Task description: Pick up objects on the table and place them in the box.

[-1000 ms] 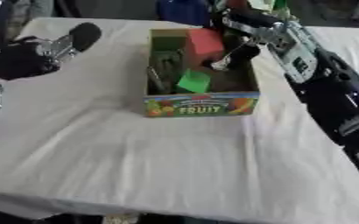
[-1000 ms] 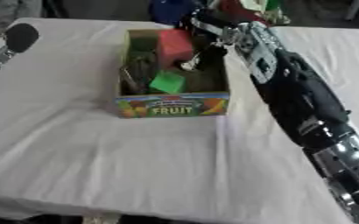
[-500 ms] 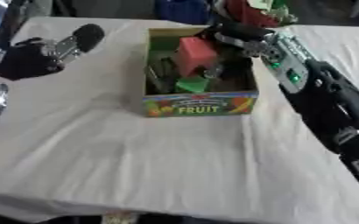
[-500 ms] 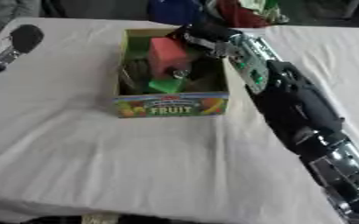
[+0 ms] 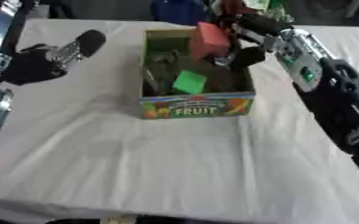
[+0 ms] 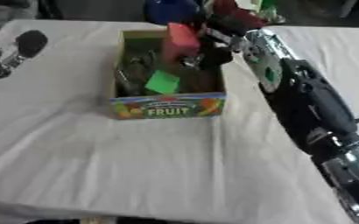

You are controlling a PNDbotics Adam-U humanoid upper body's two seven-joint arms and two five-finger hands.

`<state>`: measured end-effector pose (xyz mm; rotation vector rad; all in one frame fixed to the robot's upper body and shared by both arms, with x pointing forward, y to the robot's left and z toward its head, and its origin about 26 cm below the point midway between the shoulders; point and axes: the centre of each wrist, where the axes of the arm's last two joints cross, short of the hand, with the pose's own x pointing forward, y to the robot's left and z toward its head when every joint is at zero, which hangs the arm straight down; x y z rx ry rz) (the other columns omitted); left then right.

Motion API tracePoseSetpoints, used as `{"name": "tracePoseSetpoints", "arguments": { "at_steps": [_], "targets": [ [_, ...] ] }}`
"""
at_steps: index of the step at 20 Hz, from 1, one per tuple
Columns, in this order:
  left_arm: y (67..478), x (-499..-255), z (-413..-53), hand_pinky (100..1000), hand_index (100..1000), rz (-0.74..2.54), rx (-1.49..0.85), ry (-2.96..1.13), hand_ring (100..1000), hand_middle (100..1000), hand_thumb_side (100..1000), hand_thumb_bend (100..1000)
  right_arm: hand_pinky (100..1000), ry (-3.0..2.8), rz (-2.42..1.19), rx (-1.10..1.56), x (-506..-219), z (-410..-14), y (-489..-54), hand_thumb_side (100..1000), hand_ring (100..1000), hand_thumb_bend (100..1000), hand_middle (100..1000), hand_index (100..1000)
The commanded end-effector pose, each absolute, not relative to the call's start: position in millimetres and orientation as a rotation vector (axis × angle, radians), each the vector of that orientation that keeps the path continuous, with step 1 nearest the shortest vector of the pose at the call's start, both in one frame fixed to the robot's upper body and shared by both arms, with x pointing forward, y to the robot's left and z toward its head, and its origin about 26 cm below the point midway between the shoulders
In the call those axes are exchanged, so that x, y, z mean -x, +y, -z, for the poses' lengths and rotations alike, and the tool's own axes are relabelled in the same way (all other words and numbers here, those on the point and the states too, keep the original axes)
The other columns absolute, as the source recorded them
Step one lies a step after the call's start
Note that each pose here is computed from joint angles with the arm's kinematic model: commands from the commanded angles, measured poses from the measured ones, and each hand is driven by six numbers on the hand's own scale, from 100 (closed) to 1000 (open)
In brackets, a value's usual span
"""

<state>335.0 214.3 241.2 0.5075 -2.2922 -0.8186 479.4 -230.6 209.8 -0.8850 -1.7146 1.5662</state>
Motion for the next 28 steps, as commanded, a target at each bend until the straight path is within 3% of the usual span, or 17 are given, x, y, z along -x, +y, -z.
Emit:
{"name": "tracePoseSetpoints", "arguments": {
  "at_steps": [1, 8, 14, 18, 19, 24, 28],
  "targets": [
    [219.8, -334.5, -247.1, 771, 808, 0.814, -0.545, -2.304, 673, 685, 656, 685, 822, -1.738, -1.465, 1.079, -477.7, -235.8, -248.2, 743, 908, 437, 934, 978],
    [225.6, -335.4, -242.9, 771, 808, 0.799, -0.569, -2.284, 672, 684, 664, 673, 909, -1.706, -1.426, 1.267, -473.0, -244.6, -271.5, 815, 990, 628, 973, 984],
    [227.8, -336.2, -241.0, 772, 809, 0.794, -0.577, -2.276, 672, 684, 667, 671, 912, -1.705, -1.461, 1.309, -466.6, -249.0, -285.5, 783, 990, 635, 973, 992],
    [236.5, -338.5, -235.1, 773, 809, 0.759, -0.611, -2.246, 671, 684, 669, 672, 865, -1.827, -1.369, 1.254, -447.8, -268.7, -308.7, 739, 954, 498, 934, 1000],
    [239.3, -339.5, -232.8, 773, 809, 0.743, -0.621, -2.236, 670, 684, 670, 671, 828, -1.862, -1.319, 1.23, -440.7, -274.0, -316.9, 704, 918, 413, 896, 1000],
    [251.8, -345.3, -218.8, 776, 810, 0.635, -0.656, -2.193, 672, 692, 706, 698, 751, -2.05, -1.068, 1.043, -394.2, -292.1, -349.3, 610, 852, 248, 814, 988],
    [260.0, -348.1, -204.0, 780, 811, 0.559, -0.66, -2.158, 678, 700, 745, 732, 721, -2.158, -0.919, 0.897, -361.4, -286.5, -360.2, 550, 831, 153, 798, 994]
  ]
}}
